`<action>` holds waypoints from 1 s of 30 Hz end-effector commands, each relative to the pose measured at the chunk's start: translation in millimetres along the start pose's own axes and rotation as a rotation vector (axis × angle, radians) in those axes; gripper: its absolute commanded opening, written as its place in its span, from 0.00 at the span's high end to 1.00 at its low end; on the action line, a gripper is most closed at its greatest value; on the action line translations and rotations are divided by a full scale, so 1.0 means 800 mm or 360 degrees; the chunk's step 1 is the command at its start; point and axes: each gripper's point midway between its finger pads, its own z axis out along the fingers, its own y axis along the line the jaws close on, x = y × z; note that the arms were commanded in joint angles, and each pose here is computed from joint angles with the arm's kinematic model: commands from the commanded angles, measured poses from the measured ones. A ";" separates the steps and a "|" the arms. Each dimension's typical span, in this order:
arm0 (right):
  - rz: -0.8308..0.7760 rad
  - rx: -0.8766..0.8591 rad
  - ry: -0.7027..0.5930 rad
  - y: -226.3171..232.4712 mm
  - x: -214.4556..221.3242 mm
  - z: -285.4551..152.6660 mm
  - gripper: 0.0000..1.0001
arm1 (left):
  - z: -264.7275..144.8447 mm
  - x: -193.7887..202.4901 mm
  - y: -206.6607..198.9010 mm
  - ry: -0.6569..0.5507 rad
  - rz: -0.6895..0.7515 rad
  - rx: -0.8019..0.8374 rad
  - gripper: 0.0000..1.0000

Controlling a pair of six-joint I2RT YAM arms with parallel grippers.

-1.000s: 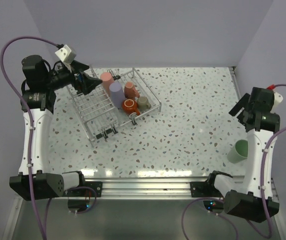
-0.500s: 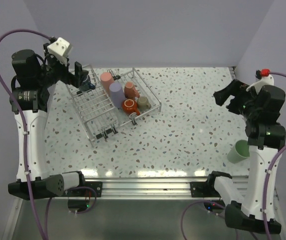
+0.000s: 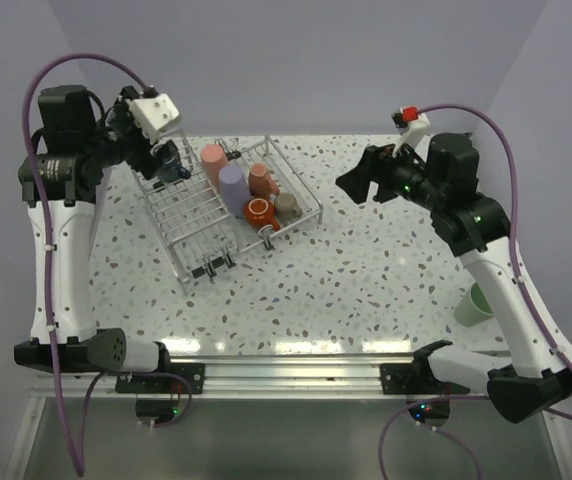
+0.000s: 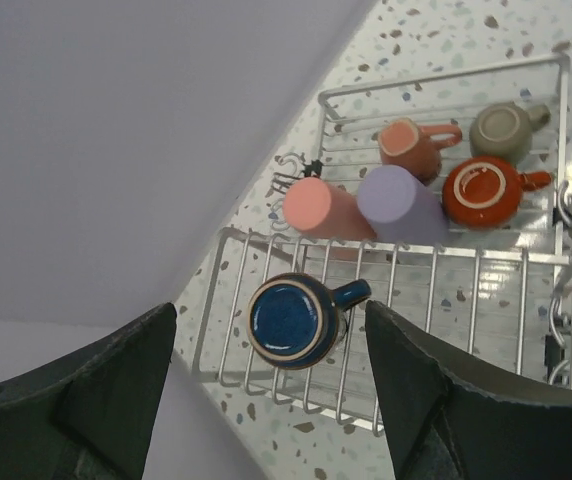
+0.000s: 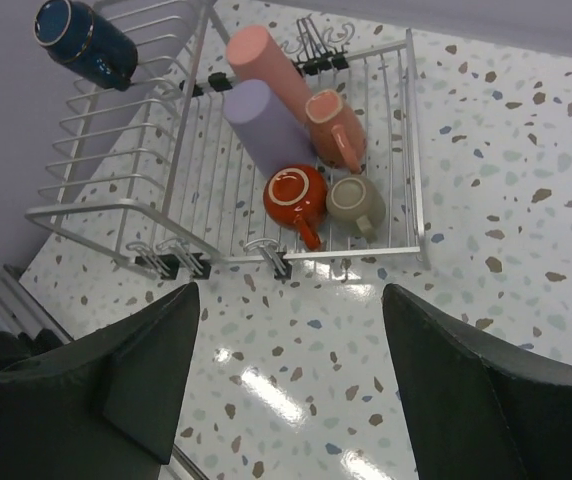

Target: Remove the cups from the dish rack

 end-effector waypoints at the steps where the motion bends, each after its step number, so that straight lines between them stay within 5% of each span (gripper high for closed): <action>1: -0.0116 -0.0069 -0.0106 0.018 -0.026 0.011 0.22 | 0.005 0.015 -0.062 0.0147 0.0434 0.0368 0.21; 6: -0.0113 -0.0103 -0.0020 0.025 -0.003 0.030 0.21 | 0.019 0.029 -0.116 0.0202 0.0751 0.0655 0.20; 14: -0.0092 -0.0096 0.0027 0.023 0.021 0.033 0.21 | 0.041 0.089 -0.136 0.0575 0.1274 0.0817 0.18; 30: -0.0063 -0.0039 0.0050 0.014 0.040 0.028 0.19 | 0.070 0.110 -0.088 0.0917 0.1535 0.0781 0.31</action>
